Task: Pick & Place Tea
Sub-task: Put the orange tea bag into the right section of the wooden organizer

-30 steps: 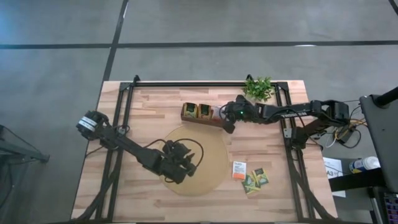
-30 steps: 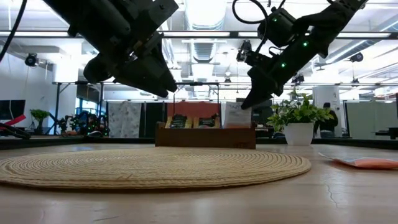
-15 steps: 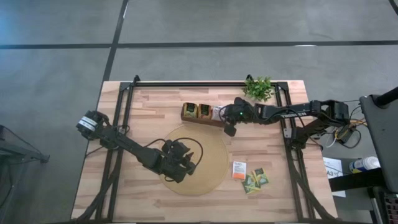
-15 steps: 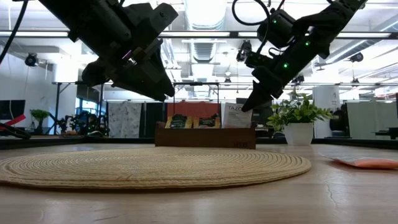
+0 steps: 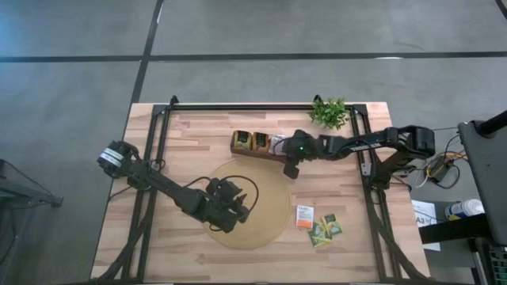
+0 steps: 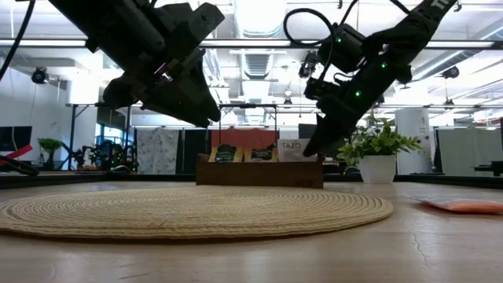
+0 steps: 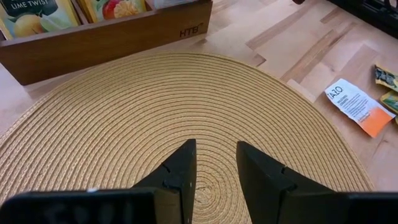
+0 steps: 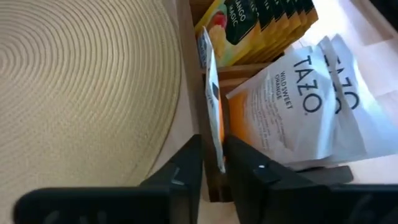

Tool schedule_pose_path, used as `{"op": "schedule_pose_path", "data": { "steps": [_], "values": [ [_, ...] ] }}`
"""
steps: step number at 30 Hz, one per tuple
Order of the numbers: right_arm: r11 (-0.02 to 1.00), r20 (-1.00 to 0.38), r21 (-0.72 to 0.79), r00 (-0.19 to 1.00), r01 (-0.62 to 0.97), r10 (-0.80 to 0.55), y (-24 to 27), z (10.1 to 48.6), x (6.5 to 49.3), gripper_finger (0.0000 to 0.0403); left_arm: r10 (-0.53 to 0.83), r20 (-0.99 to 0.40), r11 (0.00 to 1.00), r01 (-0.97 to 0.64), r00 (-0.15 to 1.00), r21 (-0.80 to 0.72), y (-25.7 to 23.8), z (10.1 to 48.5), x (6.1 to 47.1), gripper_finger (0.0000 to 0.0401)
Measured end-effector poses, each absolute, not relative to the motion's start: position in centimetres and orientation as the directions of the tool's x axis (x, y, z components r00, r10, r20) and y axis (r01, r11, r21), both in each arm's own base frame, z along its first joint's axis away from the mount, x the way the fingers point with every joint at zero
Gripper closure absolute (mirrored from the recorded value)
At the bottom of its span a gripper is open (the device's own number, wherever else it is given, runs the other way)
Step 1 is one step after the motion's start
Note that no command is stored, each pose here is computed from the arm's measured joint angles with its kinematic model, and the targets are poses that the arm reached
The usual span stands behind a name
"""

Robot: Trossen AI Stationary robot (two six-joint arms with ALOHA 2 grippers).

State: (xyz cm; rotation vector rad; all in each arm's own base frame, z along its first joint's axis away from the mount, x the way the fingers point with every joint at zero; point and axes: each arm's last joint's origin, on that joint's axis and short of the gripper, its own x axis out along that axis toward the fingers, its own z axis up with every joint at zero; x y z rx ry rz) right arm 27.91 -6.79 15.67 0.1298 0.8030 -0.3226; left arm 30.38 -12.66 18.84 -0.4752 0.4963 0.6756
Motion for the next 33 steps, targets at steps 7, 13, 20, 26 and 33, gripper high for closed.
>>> {"op": "schedule_pose_path", "data": {
  "steps": [7,13,20,26,33],
  "values": [
    [0.930,-0.681,-0.069,0.664,0.361,-0.308,-6.5,17.8,27.8,0.0296,0.466,-0.572,0.677,-0.688,0.675,-0.261,-12.7,18.8,30.4,0.0291],
    [0.862,-0.701,-0.240,0.535,0.447,-0.473,-6.7,18.7,26.0,0.0283,0.466,-0.572,0.677,-0.688,0.675,-0.261,-12.7,18.8,30.4,0.0291],
    [0.854,-0.708,-0.197,0.533,0.481,-0.463,-5.8,20.7,24.0,0.0285,0.462,-0.574,0.678,-0.687,0.676,-0.263,-12.7,18.8,30.4,0.0291],
    [0.921,-0.851,0.105,0.513,0.376,-0.112,-3.6,19.8,21.5,0.0294,0.432,-0.595,0.686,-0.675,0.678,-0.271,-12.8,18.8,30.4,0.0291],
    [0.904,-0.863,0.320,0.480,0.282,0.155,1.4,17.1,19.4,0.0300,0.236,-0.587,0.828,-0.477,0.774,-0.296,-13.2,19.0,32.1,0.0291]
  ]
}}
